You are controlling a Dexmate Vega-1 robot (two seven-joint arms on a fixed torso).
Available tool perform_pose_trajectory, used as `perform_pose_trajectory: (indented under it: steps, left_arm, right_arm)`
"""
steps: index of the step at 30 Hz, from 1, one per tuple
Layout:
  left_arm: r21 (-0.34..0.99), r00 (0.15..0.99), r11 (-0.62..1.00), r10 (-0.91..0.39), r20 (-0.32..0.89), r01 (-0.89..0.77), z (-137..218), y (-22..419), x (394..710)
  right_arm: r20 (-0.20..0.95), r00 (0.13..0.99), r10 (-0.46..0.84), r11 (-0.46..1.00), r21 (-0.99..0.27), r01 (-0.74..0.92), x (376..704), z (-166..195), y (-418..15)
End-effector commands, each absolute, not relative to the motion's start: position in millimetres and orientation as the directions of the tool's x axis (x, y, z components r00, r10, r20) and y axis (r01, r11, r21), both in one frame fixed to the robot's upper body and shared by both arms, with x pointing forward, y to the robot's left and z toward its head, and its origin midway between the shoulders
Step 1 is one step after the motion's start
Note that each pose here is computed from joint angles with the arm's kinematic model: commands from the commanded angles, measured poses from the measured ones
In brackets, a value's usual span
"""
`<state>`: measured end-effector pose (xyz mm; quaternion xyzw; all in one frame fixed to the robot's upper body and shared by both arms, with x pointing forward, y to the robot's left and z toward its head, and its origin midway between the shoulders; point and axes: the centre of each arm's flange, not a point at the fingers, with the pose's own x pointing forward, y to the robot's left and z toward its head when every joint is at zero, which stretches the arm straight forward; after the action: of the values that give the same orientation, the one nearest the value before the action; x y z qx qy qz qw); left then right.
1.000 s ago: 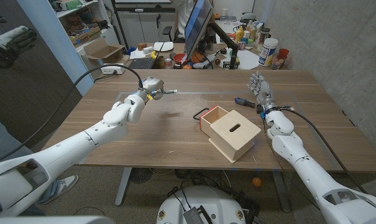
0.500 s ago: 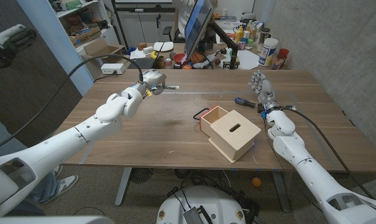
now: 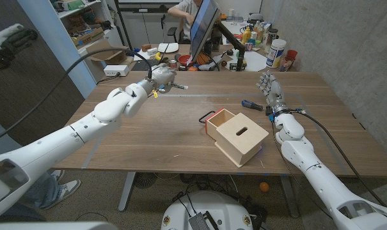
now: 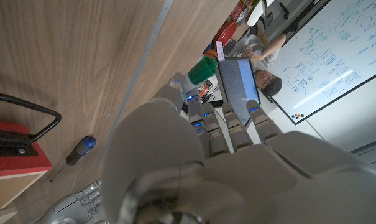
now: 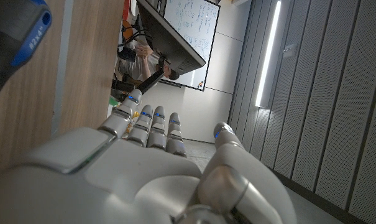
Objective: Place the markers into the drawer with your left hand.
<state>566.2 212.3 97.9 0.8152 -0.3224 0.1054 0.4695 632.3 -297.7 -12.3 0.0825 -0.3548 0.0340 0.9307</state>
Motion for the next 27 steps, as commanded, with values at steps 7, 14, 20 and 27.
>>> perform_pose_trajectory:
  steps: [7, 14, 20, 27]
  left_arm:
    - [0.504, 0.634, -0.415, -0.649, 0.419, -0.758, 105, 159, 528]
    - [0.474, 0.6, -0.405, -0.696, 0.394, -0.781, 111, 144, 519]
    - [0.448, 0.581, -0.408, -0.724, 0.372, -0.795, 111, 136, 516]
    - [0.432, 0.556, -0.4, -0.758, 0.34, -0.809, 108, 125, 511]
  right_arm:
    - [0.675, 0.737, -0.041, 0.981, 0.168, -0.099, 624, -18, -306]
    - [0.674, 0.736, -0.062, 0.979, 0.185, -0.087, 622, -20, -309]
    - [0.674, 0.735, -0.074, 0.977, 0.197, -0.082, 622, -21, -310]
    - [0.672, 0.735, -0.093, 0.975, 0.209, -0.069, 620, -20, -311]
